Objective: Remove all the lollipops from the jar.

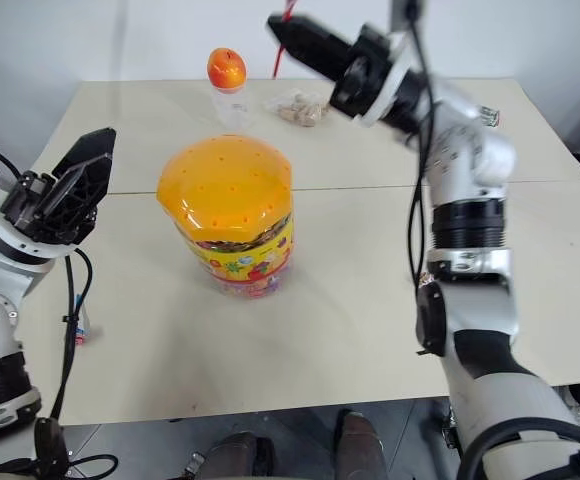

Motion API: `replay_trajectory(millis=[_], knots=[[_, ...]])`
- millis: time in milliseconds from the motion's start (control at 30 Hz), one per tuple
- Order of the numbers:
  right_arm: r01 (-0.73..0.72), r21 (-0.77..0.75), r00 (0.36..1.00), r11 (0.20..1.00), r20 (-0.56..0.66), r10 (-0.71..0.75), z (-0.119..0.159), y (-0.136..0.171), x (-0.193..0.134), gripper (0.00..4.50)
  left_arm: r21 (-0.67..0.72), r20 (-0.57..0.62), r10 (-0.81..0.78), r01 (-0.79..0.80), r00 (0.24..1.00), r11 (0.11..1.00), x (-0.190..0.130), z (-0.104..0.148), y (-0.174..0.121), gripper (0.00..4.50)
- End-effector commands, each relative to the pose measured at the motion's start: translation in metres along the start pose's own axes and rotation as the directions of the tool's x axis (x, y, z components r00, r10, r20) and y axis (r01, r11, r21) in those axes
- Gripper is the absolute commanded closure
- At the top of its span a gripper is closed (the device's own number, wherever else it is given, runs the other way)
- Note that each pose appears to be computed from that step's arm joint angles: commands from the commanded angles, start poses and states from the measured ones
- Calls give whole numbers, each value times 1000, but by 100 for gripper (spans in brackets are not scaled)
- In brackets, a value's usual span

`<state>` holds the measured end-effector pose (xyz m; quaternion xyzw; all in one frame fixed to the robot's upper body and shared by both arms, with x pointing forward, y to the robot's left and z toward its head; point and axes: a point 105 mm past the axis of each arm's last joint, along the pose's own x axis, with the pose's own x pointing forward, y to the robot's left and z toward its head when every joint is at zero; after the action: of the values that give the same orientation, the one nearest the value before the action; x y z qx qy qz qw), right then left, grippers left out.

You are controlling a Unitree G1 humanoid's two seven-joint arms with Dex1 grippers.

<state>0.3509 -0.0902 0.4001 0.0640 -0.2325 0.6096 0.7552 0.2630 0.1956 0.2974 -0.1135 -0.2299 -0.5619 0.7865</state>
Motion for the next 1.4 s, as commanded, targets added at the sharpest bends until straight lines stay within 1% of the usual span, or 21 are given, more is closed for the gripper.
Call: replay_trajectory(millis=[33, 100, 167, 267, 367, 433, 467, 500, 567, 667, 733, 833, 933, 967, 1033, 1067, 1100, 1133, 1200, 1300, 1400], knots=[[105, -71, 977, 992, -177, -116, 13, -10, -42, 447, 12, -174, -103, 106, 979, 994, -3, -10, -20, 85], [175, -105, 920, 979, -337, -201, 2, -16, -75, 447, 50, -269, -97, 115, 958, 992, -11, -18, -23, 85], [229, -183, 806, 956, -515, -292, -16, -18, -123, 447, 82, -351, -76, 112, 933, 990, -23, -24, -23, 85], [256, -251, 625, 934, -694, -358, -46, -8, -190, 447, 82, -441, -79, 128, 894, 988, -40, -35, -26, 85], [361, -249, 547, 898, -724, -421, -61, 3, -226, 447, 96, -477, -70, 131, 876, 987, -48, -42, -23, 85], [363, -290, 490, 886, -749, -446, -68, 8, -242, 447, 130, -490, -60, 140, 870, 982, -48, -46, -20, 85], [344, -315, 444, 885, -776, -449, -74, 11, -255, 447, 122, -503, -82, 165, 861, 979, -48, -50, -22, 85], [338, -346, 373, 875, -805, -462, -83, 14, -276, 447, 105, -499, -113, 189, 859, 976, -47, -53, -25, 85], [334, -377, 265, 864, -842, -470, -97, 22, -309, 447, 76, -491, -160, 225, 856, 971, -44, -58, -30, 85], [400, -336, 219, 852, -868, -445, -110, 33, -332, 447, 41, -482, -209, 260, 851, 965, -42, -61, -34, 85], [399, -325, 223, 858, -873, -434, -112, 35, -334, 447, 24, -486, -220, 265, 846, 964, -42, -62, -35, 85], [405, -321, 257, 856, -859, -443, -111, 33, -330, 381, 32, -482, -216, 264, 849, 964, -41, -60, -34, 85], [382, -313, 284, 870, -856, -433, -110, 37, -328, 287, 36, -466, -202, 247, 862, 968, -39, -58, -32, 85], [365, -305, 320, 879, -846, -427, -107, 38, -323, 252, 40, -465, -193, 239, 864, 970, -39, -58, -31, 85], [311, -292, 451, 905, -792, -411, -95, 40, -302, 184, 52, -467, -171, 220, 868, 974, -40, -57, -29, 85], [292, -287, 500, 912, -768, -401, -90, 41, -294, 150, 64, -467, -157, 210, 870, 976, -40, -56, -28, 85], [264, -295, 614, 918, -682, -396, -76, 38, -270, 115, 90, -464, -117, 178, 878, 980, -42, -55, -23, 85], [219, -287, 686, 932, -634, -357, -67, 40, -250, 81, 120, -465, -74, 146, 882, 982, -45, -56, -18, 85], [150, -262, 775, 953, -568, -278, -60, 46, -218, 14, 161, -483, 20, 67, 875, 985, -56, -61, -8, 85], [93, -190, 861, 977, -477, -175, -68, 53, -180, 6, 225, -540, 174, -58, 823, 973, -77, -78, 6, 85], [-30, -174, 867, 984, -494, -61, -94, 63, -160, 6, 302, -543, 283, -131, 791, 944, -84, -87, 13, 85]])
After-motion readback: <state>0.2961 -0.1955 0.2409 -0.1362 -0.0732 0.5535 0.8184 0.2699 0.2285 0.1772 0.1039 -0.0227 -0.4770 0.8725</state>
